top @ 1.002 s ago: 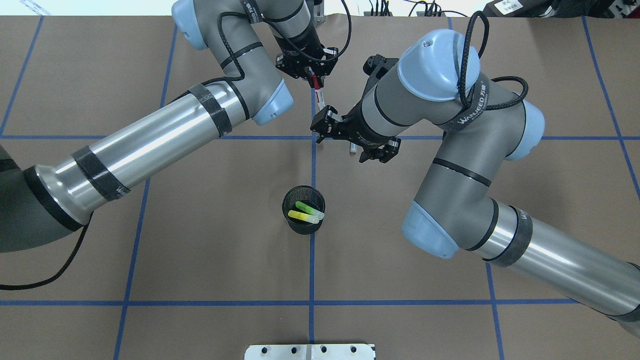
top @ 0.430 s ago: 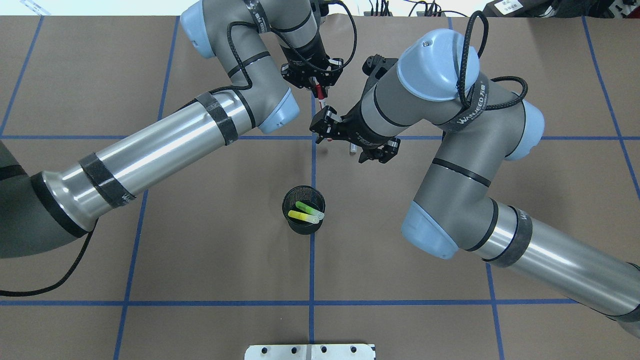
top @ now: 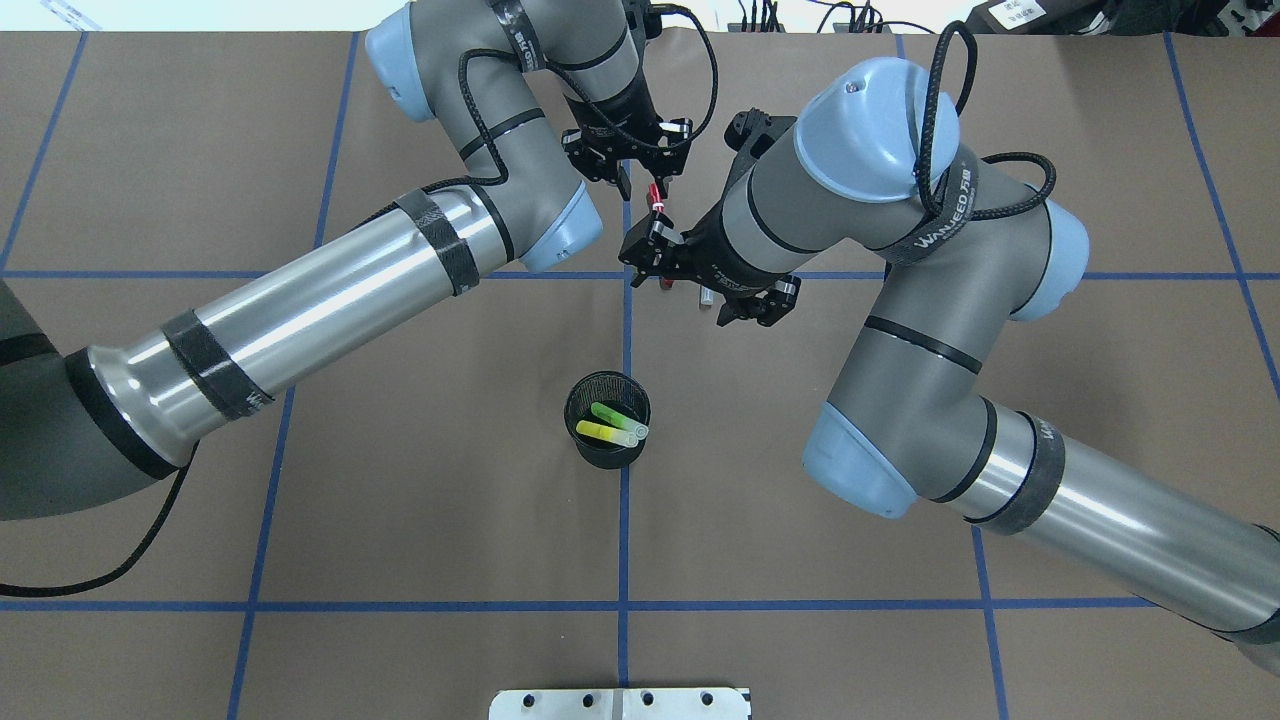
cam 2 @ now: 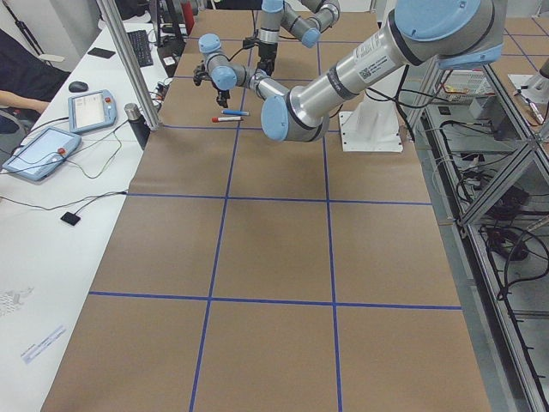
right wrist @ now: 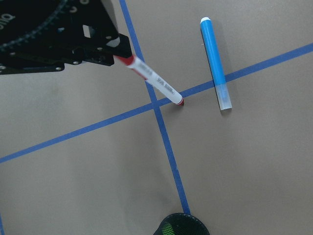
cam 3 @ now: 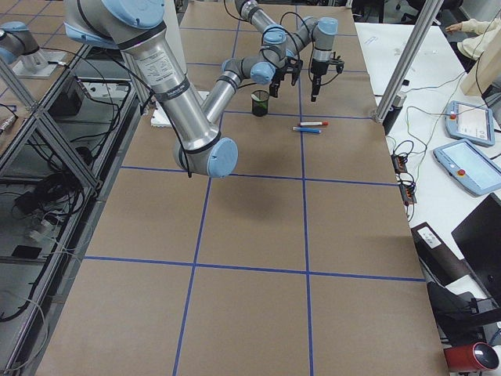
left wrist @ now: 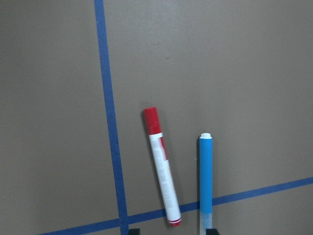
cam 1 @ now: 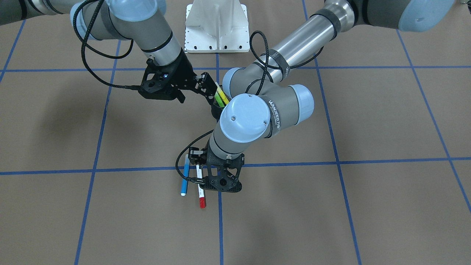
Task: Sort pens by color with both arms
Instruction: 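Lower the red-capped marker beside the blue marker and open the left gripper, then withdraw the left arm while the right gripper moves over the black mesh cup, then lower the right gripper into the cup and close on the green highlighter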
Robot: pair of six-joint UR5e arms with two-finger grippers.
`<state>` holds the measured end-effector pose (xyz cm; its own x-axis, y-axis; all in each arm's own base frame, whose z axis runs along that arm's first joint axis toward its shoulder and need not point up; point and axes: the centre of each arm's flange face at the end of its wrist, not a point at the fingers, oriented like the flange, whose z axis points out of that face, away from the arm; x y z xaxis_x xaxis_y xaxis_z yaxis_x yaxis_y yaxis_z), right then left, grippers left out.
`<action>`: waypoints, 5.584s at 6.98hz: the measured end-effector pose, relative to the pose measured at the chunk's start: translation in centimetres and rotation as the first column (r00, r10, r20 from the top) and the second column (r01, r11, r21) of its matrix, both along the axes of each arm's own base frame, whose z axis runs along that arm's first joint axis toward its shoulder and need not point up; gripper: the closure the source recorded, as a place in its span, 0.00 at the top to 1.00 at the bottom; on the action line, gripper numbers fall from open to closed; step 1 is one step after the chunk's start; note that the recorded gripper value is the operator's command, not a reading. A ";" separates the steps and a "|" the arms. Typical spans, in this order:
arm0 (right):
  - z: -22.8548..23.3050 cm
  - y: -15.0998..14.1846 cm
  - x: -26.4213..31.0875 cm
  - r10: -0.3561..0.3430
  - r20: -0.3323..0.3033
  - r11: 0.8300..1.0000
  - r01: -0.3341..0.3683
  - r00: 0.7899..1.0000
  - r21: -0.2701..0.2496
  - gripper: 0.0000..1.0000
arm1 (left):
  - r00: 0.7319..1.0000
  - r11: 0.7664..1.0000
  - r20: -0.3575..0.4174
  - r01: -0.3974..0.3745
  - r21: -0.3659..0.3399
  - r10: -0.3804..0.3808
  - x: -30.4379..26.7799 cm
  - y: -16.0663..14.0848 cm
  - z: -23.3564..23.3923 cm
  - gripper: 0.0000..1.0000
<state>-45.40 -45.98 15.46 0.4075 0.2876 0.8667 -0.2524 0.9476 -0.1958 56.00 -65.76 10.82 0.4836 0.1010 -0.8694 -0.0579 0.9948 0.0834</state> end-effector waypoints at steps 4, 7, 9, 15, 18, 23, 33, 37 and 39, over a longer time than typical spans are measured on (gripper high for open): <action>-2.0 0.8 -1.0 -0.039 0.017 0.998 0.038 0.999 0.049 0.98 | 0.997 1.000 -0.070 -0.023 0.001 0.023 -7.7 0.0 3.8 0.66; -2.6 2.2 -3.2 -0.068 0.017 0.996 0.067 0.998 0.051 0.98 | 0.994 1.000 -0.106 -0.030 0.009 0.031 -16.7 1.7 10.6 0.66; -2.0 2.6 -4.4 -0.087 0.002 0.995 0.087 0.996 0.043 0.98 | 0.989 1.000 -0.142 -0.024 0.020 0.027 -22.5 2.6 12.5 0.66; 0.8 3.9 -4.4 0.016 -0.042 0.966 -0.026 0.999 -0.257 0.95 | 0.988 0.986 -0.154 0.021 0.163 0.004 -35.4 0.6 14.6 0.65; 2.1 4.9 -5.1 0.082 0.037 0.950 -0.067 0.996 -0.305 0.94 | 0.995 0.966 -0.102 0.016 0.259 0.010 -39.2 1.2 17.9 0.65; 3.9 5.9 -5.4 0.216 0.103 0.873 -0.145 0.971 -0.465 0.78 | 0.998 0.961 -0.069 0.027 0.277 -0.008 -39.3 1.9 19.0 0.65; 5.2 8.7 -6.9 0.308 0.061 0.750 -0.203 0.949 -0.630 0.55 | 0.999 0.958 -0.048 0.037 0.283 -0.024 -39.0 1.8 19.3 0.65; 5.1 9.7 -7.6 0.312 0.091 0.746 -0.185 0.946 -0.640 0.50 | 0.999 0.959 -0.042 0.039 0.281 -0.029 -39.0 1.8 19.6 0.65; 5.1 9.7 -7.6 0.313 0.091 0.746 -0.185 0.945 -0.640 0.47 | 0.999 0.960 -0.040 0.039 0.277 -0.029 -39.1 1.8 19.8 0.65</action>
